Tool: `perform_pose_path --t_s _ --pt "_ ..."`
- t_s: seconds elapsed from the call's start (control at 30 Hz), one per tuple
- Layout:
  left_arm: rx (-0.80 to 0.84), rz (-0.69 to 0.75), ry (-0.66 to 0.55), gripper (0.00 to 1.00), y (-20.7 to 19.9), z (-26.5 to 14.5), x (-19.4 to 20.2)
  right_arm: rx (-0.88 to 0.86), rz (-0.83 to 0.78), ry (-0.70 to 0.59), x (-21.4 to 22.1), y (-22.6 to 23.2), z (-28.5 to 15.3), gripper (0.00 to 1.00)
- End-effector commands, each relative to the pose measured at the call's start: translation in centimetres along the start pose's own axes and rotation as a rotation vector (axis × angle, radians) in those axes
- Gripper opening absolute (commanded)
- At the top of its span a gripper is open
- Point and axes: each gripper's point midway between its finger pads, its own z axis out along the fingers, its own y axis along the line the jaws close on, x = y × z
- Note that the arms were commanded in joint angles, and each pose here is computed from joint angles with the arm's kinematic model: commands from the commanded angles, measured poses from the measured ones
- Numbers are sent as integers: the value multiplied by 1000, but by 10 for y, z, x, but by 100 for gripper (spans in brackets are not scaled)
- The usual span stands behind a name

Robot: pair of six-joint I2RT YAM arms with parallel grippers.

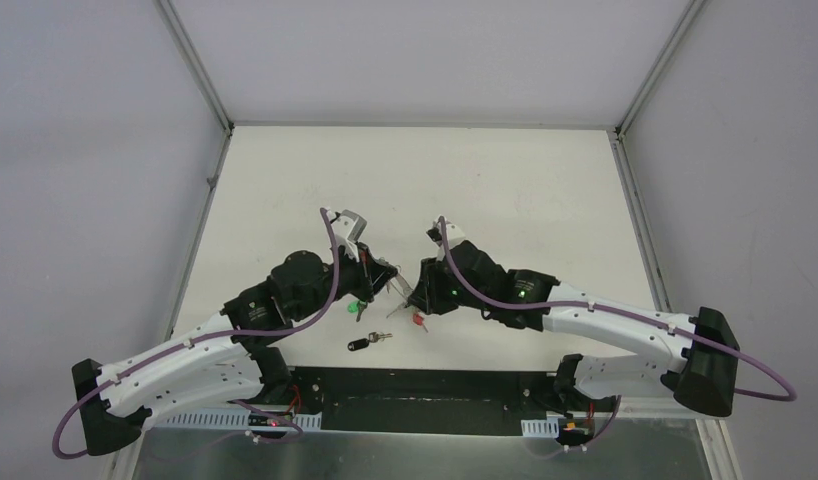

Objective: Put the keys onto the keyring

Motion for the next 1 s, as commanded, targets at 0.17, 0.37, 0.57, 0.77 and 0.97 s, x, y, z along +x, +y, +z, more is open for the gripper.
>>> perform_pose_path --t_s 0.17,0.37,0.57,0.77,0.97 --pt "23 -44 -77 0 -9 -5 -19 -66 -18 -133 -35 18 -30 25" --pt "-10 -100 -109 0 -3 -8 -24 -70 47 -173 -40 13 -47 63" --pt "-49 -149 -149 0 4 -12 -30 -114 270 -155 -39 2 -56 63" --pt "-83 -185 -190 0 11 -16 -35 -244 410 -75 -30 12 -55 55" --pt "-92 -210 -182 0 12 -18 -34 -304 69 -59 -24 17 -59 58"
